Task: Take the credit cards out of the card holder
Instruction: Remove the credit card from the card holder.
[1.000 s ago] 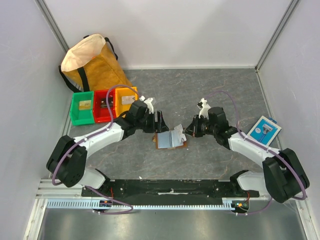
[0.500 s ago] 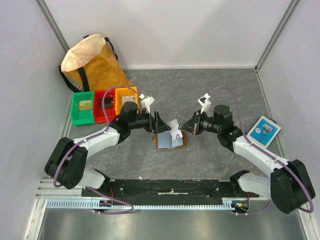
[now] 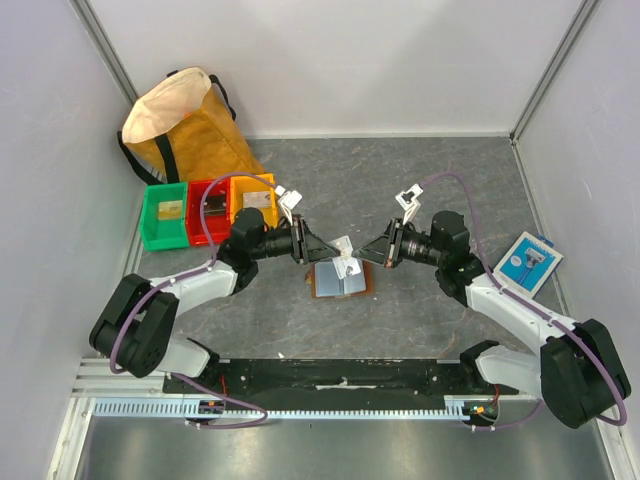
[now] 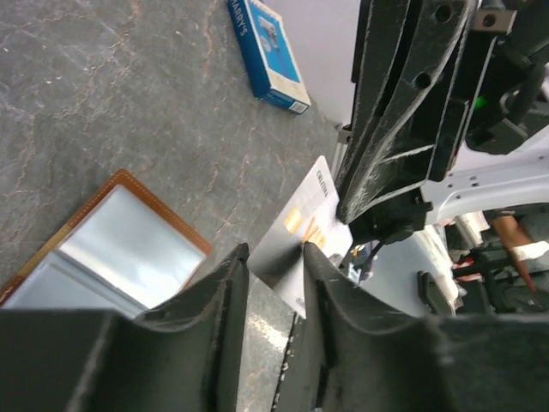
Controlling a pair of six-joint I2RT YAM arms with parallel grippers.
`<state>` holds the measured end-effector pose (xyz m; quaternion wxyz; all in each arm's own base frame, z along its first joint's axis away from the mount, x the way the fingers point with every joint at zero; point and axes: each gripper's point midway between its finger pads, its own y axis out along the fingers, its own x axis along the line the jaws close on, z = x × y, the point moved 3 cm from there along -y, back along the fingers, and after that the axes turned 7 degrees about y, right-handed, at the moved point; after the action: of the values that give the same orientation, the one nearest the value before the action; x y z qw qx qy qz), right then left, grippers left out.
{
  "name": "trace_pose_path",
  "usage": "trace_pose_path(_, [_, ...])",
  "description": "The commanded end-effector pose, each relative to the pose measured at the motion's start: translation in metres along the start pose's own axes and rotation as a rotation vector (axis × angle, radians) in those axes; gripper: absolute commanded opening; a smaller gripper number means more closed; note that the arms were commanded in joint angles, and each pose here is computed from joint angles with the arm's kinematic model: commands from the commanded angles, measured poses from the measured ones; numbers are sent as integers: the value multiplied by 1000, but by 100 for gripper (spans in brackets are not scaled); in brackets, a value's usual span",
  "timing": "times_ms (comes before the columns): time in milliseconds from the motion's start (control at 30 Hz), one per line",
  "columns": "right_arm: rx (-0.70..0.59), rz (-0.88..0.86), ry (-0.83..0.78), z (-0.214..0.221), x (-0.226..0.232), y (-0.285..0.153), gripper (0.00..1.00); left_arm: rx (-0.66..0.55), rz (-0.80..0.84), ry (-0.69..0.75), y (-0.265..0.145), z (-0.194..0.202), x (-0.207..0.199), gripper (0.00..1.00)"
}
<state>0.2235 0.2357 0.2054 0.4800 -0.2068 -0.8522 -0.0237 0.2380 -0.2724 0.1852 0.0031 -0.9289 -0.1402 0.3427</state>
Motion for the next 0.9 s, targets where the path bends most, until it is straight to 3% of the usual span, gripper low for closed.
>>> trace_pose_path(0, [-8, -59, -17, -2, 9, 0, 0, -35, 63, 20, -2, -8, -14, 25])
trace_pose_path(100, [-12, -47, -14, -1, 5, 0, 0, -48, 45, 13, -4, -9, -12, 4])
trace_pose_path(233, [-38, -18, -15, -3, 1, 0, 1, -85, -7, -5, -10, -11, -10, 2])
trace_pose_path(300, [-55, 7, -28, -6, -2, -2, 11, -113, -64, -29, -14, -12, -6, 2])
trace_pose_path(467, [-102, 96, -67, -13, -10, -6, 56, -239, -204, -69, -29, -23, 1, 2])
trace_pose_path(533, [-116, 100, -72, -14, -11, -7, 69, -290, -228, -97, -35, -27, -1, 2])
trace_pose_path(667, [-151, 17, -29, -13, -4, -3, 84, -403, -228, -152, -45, -36, -9, 2])
trace_pose_path(867, [-173, -100, 37, -7, 11, 14, 87, -498, -162, -209, -50, -47, -27, 2])
